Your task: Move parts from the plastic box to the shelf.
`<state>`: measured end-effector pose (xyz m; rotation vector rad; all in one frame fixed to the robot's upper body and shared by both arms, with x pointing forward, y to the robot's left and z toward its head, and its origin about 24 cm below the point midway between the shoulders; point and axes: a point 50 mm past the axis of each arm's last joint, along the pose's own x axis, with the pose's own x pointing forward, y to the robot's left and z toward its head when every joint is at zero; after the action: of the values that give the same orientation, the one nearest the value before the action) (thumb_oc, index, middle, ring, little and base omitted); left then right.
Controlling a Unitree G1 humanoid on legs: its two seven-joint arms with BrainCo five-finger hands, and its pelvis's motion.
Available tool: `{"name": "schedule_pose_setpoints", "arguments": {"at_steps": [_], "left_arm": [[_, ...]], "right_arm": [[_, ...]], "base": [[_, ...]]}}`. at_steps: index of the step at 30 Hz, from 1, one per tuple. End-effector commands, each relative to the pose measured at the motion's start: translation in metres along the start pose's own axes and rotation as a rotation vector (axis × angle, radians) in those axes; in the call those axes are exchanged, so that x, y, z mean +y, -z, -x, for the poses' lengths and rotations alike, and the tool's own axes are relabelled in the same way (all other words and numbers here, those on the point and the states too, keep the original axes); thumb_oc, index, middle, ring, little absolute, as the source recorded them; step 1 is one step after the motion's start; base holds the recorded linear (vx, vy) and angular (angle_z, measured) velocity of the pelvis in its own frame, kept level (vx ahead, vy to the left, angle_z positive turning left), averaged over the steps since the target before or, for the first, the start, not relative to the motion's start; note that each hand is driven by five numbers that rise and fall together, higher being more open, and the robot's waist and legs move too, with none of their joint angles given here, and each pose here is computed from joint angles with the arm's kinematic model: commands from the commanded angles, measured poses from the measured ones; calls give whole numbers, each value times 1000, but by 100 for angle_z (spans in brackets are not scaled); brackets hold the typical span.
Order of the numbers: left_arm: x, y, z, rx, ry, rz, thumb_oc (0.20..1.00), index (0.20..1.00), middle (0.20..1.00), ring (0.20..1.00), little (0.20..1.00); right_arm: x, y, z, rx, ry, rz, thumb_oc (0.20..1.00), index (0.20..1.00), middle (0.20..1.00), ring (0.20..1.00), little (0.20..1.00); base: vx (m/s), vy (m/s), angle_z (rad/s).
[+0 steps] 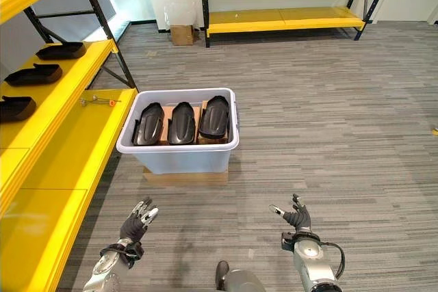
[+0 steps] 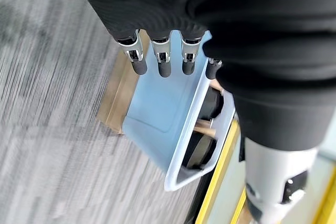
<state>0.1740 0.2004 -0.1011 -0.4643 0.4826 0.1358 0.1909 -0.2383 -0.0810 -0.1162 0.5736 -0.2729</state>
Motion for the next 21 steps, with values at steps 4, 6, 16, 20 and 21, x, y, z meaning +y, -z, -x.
{"name": "schedule_pose_setpoints", "arguments": {"at_steps": [4,6,16,20,21], "left_arm": [[0,-2,-3,4,-17,13,1000,1000,1000,1000,1000],[3,0,-1,9,-36,21,1000,1000,1000,1000,1000],[7,10,2,19,-61,68,1000,1000,1000,1000,1000],[7,14,5,21,-72,63,1000,1000,1000,1000,1000],[7,14,5,23,-73,60,1000,1000,1000,1000,1000]], "right_arm": [[7,-15,1,-91,-71,-22,1000,1000,1000,1000,1000],[8,-14,1,-85,-76,-24,1000,1000,1000,1000,1000],[1,-8,5,-79,-63,29,1000,1000,1000,1000,1000],[-5,-10,4,-83,-80,49,1000,1000,1000,1000,1000],[-6,-9,4,-81,-79,50,1000,1000,1000,1000,1000]], "base": [[59,-30,1],[108,125,-24],[111,193,-11],[165,357,-20],[141,345,-27]]}}
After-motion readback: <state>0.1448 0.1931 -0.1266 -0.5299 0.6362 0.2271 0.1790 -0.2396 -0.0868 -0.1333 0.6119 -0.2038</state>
